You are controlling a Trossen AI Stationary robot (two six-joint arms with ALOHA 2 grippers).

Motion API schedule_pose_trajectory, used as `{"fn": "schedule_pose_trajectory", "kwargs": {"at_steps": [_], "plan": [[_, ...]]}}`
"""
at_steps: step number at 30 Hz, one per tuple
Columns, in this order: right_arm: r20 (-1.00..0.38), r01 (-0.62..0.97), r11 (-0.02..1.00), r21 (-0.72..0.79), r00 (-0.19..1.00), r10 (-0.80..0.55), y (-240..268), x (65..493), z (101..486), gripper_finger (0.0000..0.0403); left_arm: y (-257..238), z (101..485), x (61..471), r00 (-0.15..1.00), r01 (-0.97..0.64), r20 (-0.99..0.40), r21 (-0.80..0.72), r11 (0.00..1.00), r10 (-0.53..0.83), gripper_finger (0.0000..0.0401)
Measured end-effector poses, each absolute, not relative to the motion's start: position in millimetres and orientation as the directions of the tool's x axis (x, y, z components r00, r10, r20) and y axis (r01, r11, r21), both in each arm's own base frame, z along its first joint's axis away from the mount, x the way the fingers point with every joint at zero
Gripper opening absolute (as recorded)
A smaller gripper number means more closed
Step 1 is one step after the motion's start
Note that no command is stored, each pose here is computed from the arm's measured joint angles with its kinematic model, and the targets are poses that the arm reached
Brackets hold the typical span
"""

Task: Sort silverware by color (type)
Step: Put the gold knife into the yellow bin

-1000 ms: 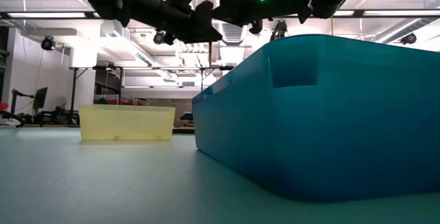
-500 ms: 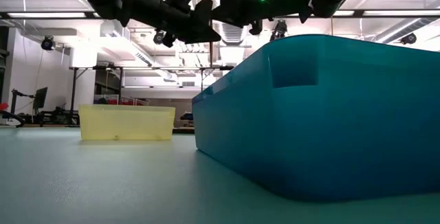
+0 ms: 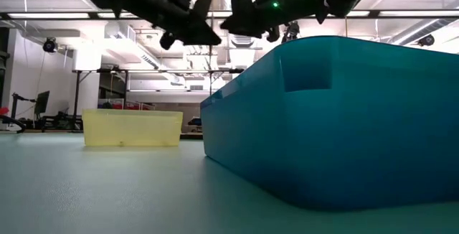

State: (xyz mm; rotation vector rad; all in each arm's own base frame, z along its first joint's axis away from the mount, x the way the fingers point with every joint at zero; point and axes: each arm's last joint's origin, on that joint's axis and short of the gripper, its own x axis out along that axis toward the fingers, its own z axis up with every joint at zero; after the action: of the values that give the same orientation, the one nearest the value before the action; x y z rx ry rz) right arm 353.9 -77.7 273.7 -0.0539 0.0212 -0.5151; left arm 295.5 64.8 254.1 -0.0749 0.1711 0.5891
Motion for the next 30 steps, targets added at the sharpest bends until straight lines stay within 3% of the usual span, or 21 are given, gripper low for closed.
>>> {"fn": "schedule_pose_trajectory", "kwargs": {"at_steps": [11,19,30], "plan": [[-0.181,0.534,0.836,-0.127,0.816,-0.549,-82.0,340.2,271.2,0.0166,61.6,261.8,251.1,0.730,-0.648,-0.408,-0.160,0.744,0.548,0.0010],[-0.312,0.536,0.816,-0.215,0.754,-0.578,-82.4,326.7,268.1,0.0166,71.3,248.5,215.6,0.539,-0.813,-0.627,-0.214,0.541,0.562,0.0010],[-0.457,0.528,0.762,-0.376,0.609,-0.648,-89.9,307.8,259.8,0.0159,79.3,225.6,209.2,0.383,-0.918,-0.772,-0.255,0.304,0.507,0.0010]]}}
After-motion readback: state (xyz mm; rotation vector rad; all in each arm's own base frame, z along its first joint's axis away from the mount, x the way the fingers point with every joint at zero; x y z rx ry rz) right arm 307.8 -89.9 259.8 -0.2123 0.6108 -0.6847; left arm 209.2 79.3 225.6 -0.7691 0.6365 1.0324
